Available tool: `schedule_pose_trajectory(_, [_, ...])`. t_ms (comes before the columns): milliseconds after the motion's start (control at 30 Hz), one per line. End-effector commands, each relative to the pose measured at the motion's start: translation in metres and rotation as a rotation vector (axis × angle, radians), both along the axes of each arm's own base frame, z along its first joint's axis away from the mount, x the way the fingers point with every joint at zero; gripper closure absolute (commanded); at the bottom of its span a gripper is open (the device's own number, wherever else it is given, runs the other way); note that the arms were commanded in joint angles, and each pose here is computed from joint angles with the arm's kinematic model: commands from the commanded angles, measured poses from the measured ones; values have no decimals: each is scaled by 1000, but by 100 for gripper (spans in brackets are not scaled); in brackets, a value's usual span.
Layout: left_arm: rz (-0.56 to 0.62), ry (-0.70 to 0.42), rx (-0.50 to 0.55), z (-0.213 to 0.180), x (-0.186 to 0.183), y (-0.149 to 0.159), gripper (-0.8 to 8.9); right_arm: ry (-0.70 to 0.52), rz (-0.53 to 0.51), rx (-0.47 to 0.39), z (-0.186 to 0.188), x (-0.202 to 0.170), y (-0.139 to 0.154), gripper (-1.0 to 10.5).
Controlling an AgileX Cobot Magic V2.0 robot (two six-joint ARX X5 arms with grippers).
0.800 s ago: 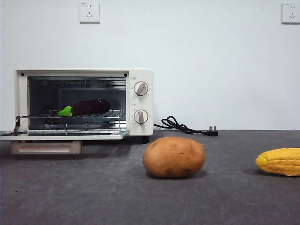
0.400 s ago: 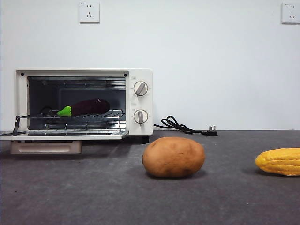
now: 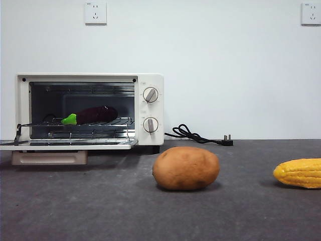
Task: Take the eggplant from the table,put the eggplant in the oven
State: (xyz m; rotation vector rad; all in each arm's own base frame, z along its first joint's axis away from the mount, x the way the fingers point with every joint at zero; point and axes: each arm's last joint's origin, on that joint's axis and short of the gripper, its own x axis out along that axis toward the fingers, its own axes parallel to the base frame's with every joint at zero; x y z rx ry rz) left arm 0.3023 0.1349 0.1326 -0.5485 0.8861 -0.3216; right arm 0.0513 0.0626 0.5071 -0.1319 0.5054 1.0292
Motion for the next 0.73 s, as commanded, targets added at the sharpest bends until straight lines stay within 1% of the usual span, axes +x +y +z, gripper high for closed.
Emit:
schedule_pose_trajectory(33, [-24,17,-29,-14,4,-6,821,37,-8,-15,-4,0,0,955])
schedule_pose_trajectory(133, [-50,4,-45,-19,8,-11,821,39,-9,-14,-4,0,0,955])
schedule_pose_trajectory(367, [-62,-24,-33,-20,13,-14,821,53,-14,-20,-6,1,1,955])
schedule_pose_trajectory(500, [-77,-57,-72,-18,15,-14,821,81,-14,-49,-15,6,6,955])
schedule_pose_trajectory(733, [-93,-83,-146,-14,16,-15,821,131,-14,-100,-30,14,15,955])
